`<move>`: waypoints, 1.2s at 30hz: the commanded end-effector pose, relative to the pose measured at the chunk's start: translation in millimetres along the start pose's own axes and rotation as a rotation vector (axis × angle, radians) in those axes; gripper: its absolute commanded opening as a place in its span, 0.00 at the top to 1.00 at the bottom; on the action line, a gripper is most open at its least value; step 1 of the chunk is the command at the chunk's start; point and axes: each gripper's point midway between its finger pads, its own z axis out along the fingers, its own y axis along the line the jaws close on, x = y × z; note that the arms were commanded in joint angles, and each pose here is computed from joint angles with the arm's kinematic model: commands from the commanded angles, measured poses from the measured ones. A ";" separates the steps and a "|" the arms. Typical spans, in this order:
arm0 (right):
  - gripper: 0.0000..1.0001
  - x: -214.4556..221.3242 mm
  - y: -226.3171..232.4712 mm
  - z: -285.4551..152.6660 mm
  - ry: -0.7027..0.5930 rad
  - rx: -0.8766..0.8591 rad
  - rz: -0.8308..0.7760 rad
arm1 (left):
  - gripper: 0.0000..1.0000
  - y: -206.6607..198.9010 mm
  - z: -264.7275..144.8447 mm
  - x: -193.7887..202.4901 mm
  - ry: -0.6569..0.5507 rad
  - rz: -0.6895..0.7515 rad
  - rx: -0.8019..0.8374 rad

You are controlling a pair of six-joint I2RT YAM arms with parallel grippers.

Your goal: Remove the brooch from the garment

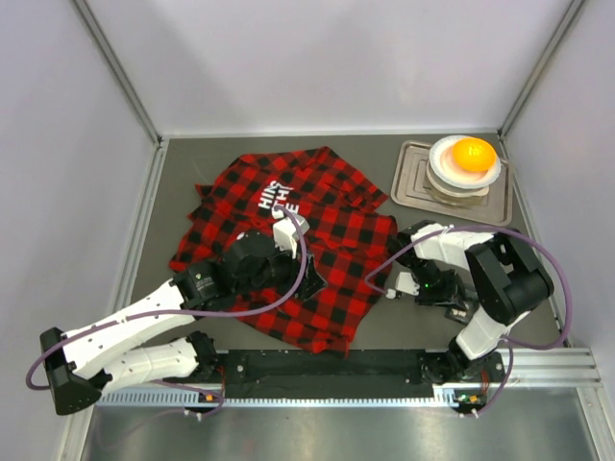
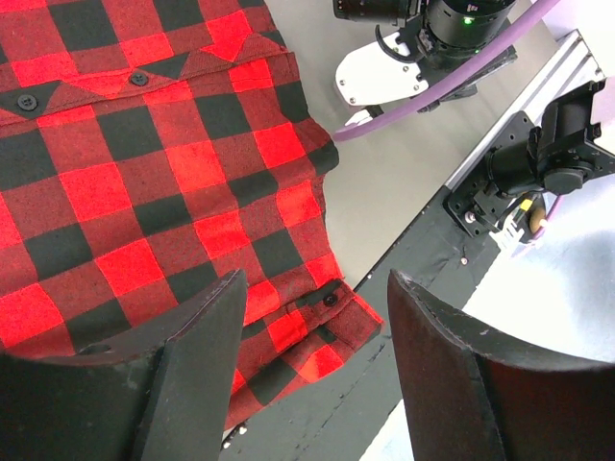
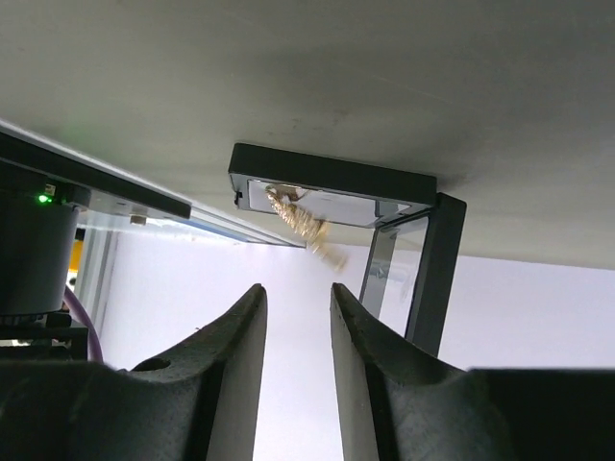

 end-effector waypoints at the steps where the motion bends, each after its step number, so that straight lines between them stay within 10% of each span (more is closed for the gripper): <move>1: 0.67 -1.5 -13.7 -12.4 -0.011 0.090 0.038 | 0.35 -7.3 -2.3 -5.9 -0.026 0.010 0.034; 18: 0.57 -4.6 -21.4 -91.1 -0.292 0.343 0.237 | 0.35 13.5 3.2 -14.6 -0.036 -0.038 -0.048; 23: 0.49 -0.4 -33.5 -165.8 -0.627 0.469 0.513 | 0.34 24.1 -11.2 -39.3 -0.118 -0.120 -0.115; 29: 0.01 55.5 -56.6 -248.2 -1.026 0.666 1.132 | 0.30 46.2 -52.8 -88.3 -0.291 -0.126 -0.313; 35: 0.01 76.9 -29.5 -301.4 -1.492 0.505 1.289 | 0.20 45.1 -118.7 -155.7 -0.575 -0.059 -0.384; 36: 0.01 82.9 -25.4 -305.6 -1.548 0.466 1.350 | 0.02 43.9 -127.2 -162.5 -0.606 -0.045 -0.386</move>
